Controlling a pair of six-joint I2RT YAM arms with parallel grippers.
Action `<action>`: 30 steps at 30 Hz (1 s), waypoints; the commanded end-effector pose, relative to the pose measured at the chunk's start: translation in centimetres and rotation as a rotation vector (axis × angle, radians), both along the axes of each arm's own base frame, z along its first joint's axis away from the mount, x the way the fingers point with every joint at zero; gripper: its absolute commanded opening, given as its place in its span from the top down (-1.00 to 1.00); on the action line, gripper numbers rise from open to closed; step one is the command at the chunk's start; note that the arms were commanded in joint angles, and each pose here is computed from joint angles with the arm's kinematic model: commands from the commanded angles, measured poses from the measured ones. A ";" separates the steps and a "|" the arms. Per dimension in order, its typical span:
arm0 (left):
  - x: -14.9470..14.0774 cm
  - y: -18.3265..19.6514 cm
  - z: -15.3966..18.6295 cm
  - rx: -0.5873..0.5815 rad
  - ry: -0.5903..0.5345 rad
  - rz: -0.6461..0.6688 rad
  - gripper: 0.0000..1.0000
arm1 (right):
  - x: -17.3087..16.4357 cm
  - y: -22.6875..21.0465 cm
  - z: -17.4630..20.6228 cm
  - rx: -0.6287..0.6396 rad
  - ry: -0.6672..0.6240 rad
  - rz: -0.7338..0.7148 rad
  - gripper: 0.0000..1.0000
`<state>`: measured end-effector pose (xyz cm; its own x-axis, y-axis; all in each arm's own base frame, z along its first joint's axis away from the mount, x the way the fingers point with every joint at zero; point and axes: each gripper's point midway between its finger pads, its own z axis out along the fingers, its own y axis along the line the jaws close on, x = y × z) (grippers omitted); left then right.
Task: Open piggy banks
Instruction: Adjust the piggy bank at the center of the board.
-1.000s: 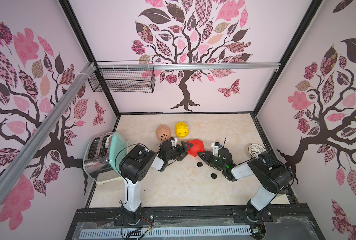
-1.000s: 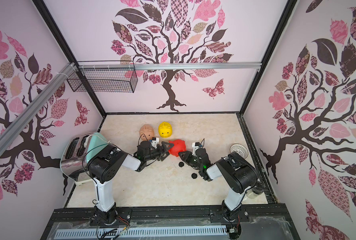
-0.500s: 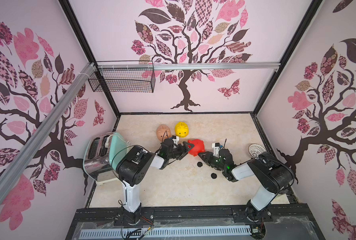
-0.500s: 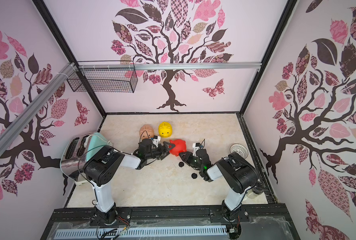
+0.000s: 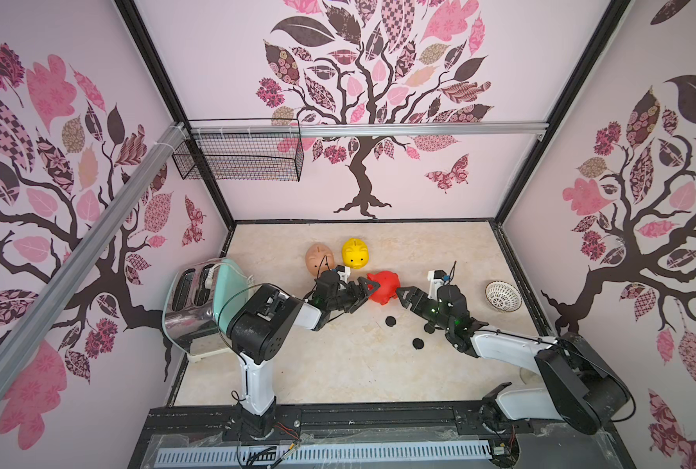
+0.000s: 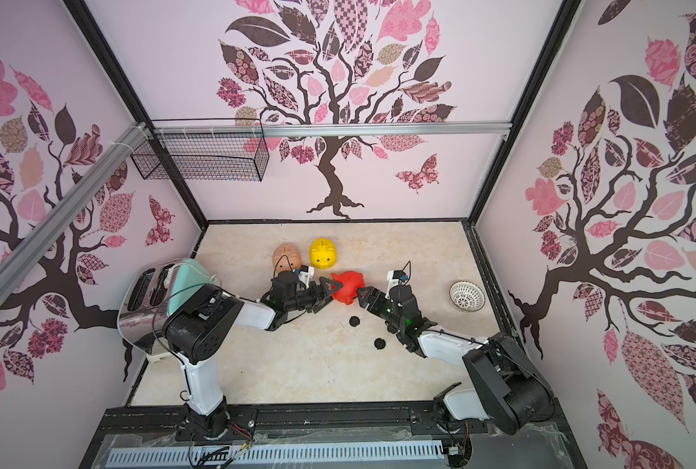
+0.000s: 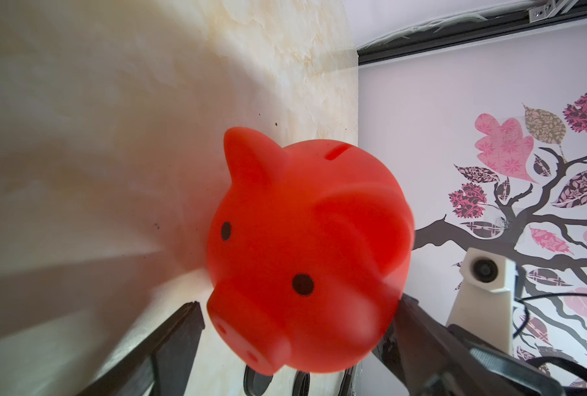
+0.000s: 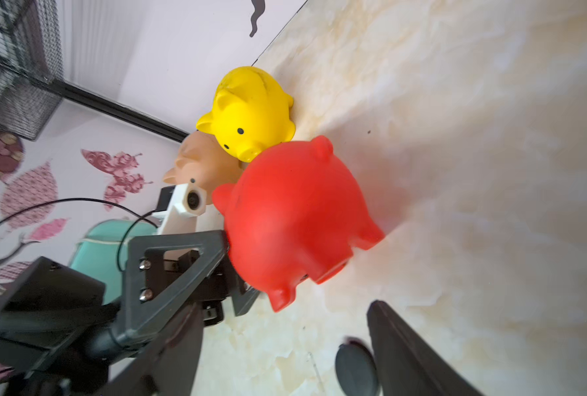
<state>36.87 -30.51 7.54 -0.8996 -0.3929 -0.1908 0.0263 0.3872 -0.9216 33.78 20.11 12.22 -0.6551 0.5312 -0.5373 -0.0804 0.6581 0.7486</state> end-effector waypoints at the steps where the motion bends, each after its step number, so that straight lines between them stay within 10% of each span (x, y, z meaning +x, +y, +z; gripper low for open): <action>1: -0.1 0.0 -1.2 0.032 0.016 -0.006 -0.85 | 1.8 -0.1 -0.8 -0.083 0.021 0.015 -0.85; 30: 0.0 0.3 -0.7 0.032 0.001 0.000 -0.95 | 5.7 4.3 -6.1 -0.120 0.052 0.185 -0.89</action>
